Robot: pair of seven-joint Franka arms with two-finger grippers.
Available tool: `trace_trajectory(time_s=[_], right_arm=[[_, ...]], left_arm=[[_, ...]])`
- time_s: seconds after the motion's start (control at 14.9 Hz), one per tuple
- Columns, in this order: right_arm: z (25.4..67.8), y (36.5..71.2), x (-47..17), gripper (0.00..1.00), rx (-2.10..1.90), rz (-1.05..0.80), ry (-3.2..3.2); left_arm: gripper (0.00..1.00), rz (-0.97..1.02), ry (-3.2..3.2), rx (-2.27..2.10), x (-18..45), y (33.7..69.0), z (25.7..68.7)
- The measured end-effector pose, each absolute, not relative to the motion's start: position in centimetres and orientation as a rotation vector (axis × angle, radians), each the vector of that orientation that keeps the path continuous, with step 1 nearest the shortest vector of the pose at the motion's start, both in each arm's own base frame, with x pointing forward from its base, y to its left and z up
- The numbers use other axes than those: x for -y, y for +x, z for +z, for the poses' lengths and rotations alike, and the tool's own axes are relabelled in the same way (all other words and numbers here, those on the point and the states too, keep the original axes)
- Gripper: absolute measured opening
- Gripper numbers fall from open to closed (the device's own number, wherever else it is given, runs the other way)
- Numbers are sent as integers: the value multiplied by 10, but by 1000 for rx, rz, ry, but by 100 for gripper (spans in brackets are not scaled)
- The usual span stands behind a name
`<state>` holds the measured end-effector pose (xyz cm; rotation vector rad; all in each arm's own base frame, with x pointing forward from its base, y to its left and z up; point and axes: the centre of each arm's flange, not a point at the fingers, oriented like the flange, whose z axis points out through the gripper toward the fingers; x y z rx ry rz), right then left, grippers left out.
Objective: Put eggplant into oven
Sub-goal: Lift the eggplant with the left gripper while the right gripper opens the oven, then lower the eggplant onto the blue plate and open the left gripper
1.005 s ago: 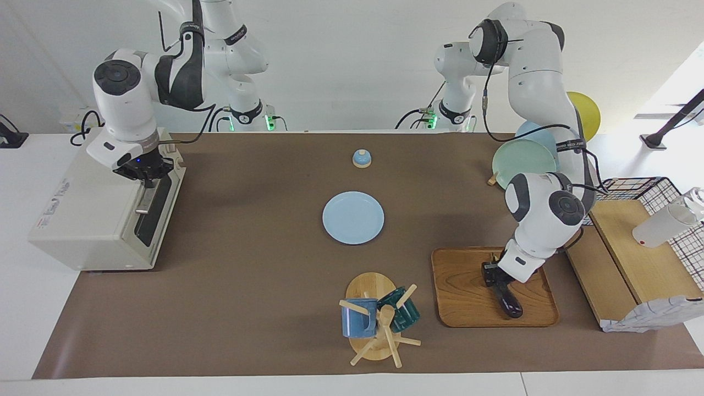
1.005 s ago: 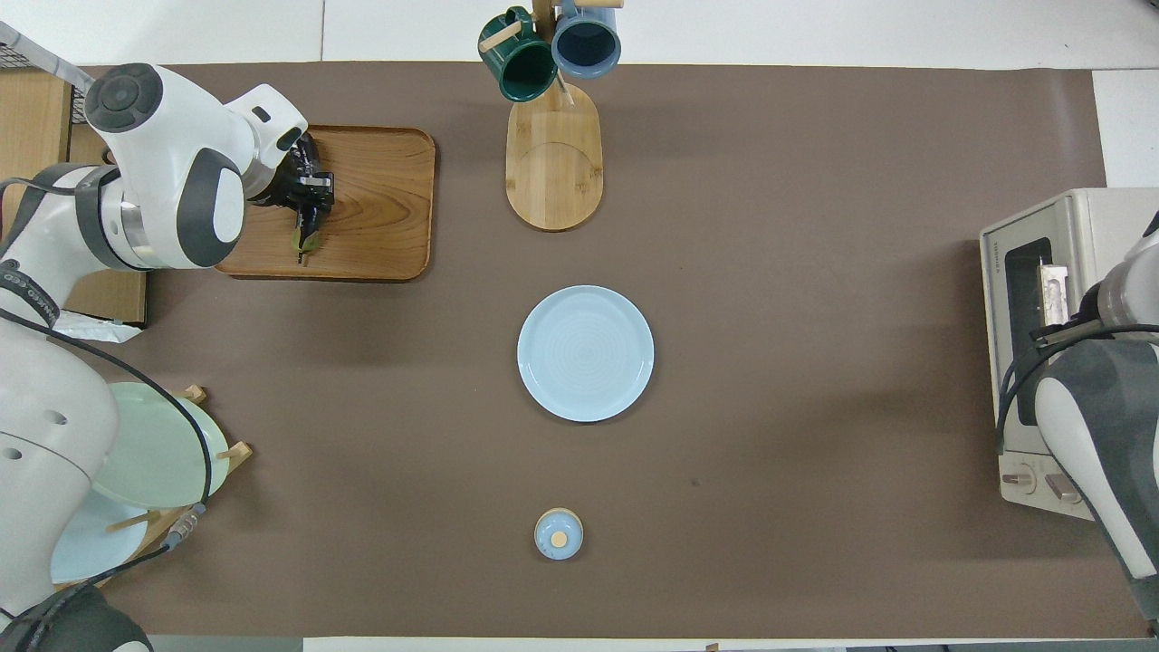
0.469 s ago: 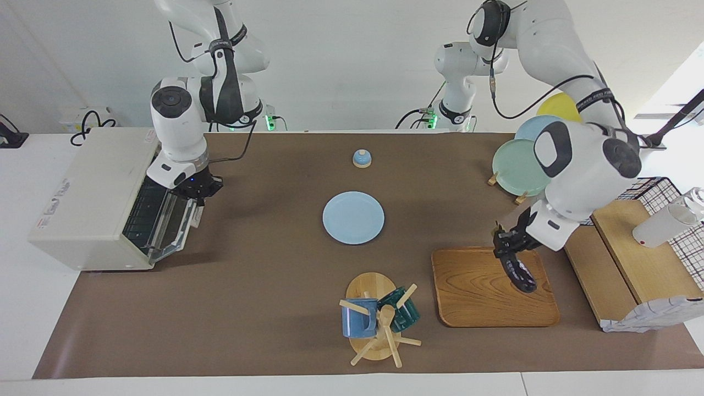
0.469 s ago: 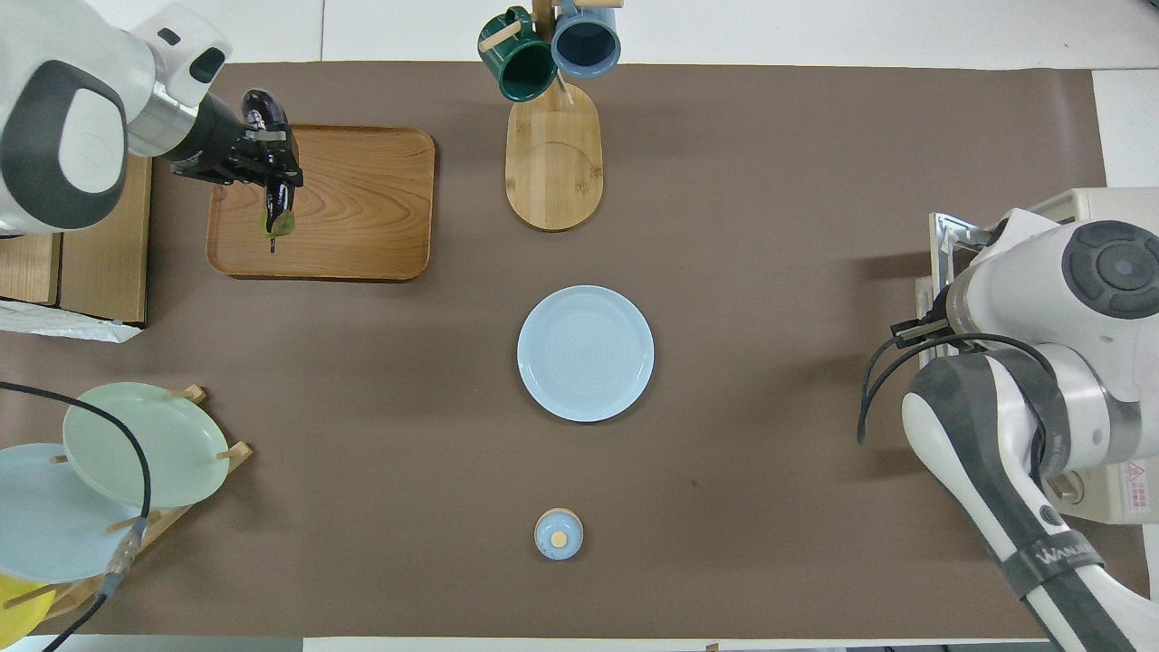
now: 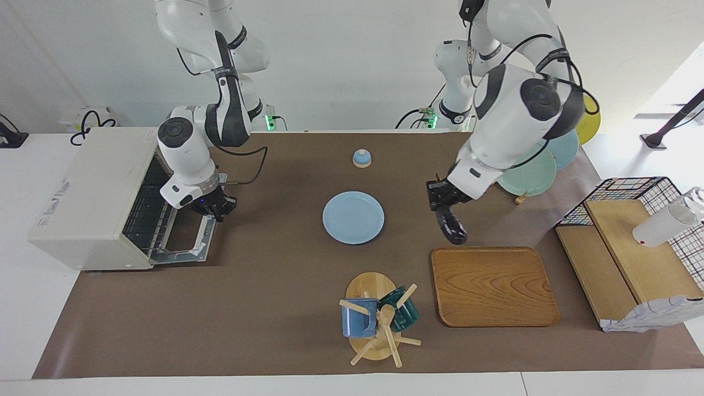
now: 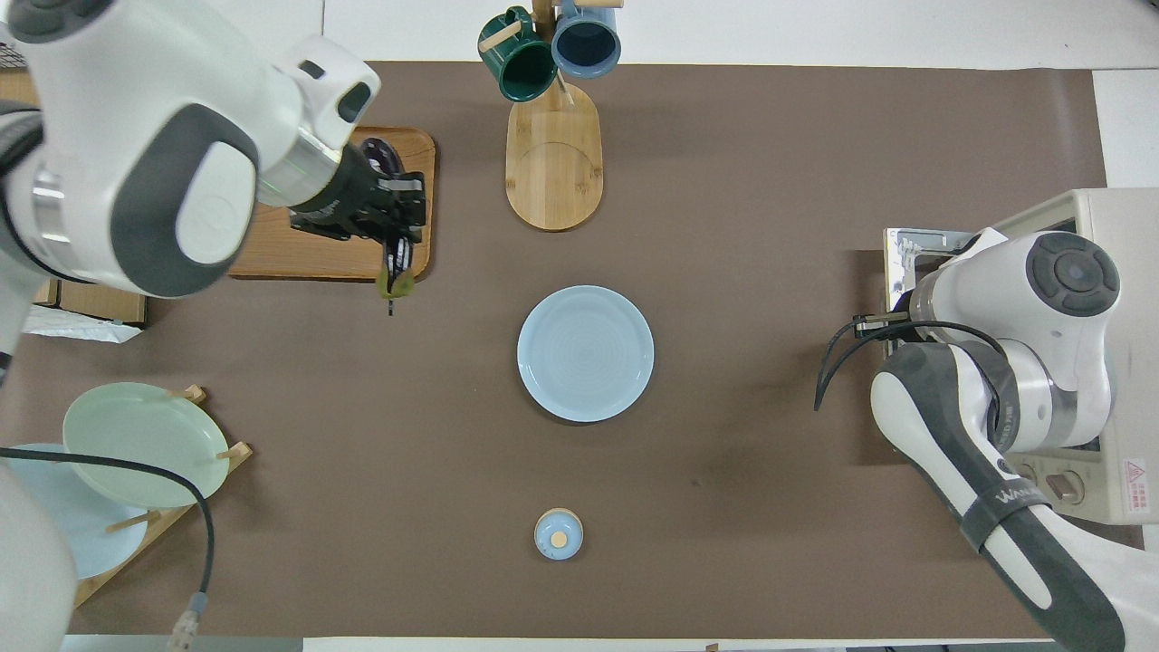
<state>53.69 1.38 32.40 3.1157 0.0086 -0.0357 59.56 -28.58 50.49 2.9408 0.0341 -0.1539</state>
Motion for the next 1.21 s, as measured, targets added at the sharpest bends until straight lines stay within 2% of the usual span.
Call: trace_trajectory(time_s=[0.34,0.54,0.67,0.94,1.01,1.07,1.14,1.21], right_arm=[[297,538,-14,1,33,-73,3118],[296,536,-15,1,102,-97,3154],[298,535,-25,1,128,-133,3185],[332,551,-43,1,97,-112,3203],[341,554,-47,7,84,-108,3206],[350,557,-52,7,70,-118,3208],[361,560,-56,11,55,-133,3208],[372,564,-61,20,39,-144,3210]], left_arm=[[30,-67,2933,48,395,517,396],[30,-66,2939,80,425,495,342],[30,-70,2943,80,428,495,327],[30,-71,2946,77,427,496,326],[30,-74,2947,81,428,494,324],[30,-76,2948,83,428,493,323],[30,-78,2949,85,429,492,322],[30,-77,2949,87,428,492,322]])
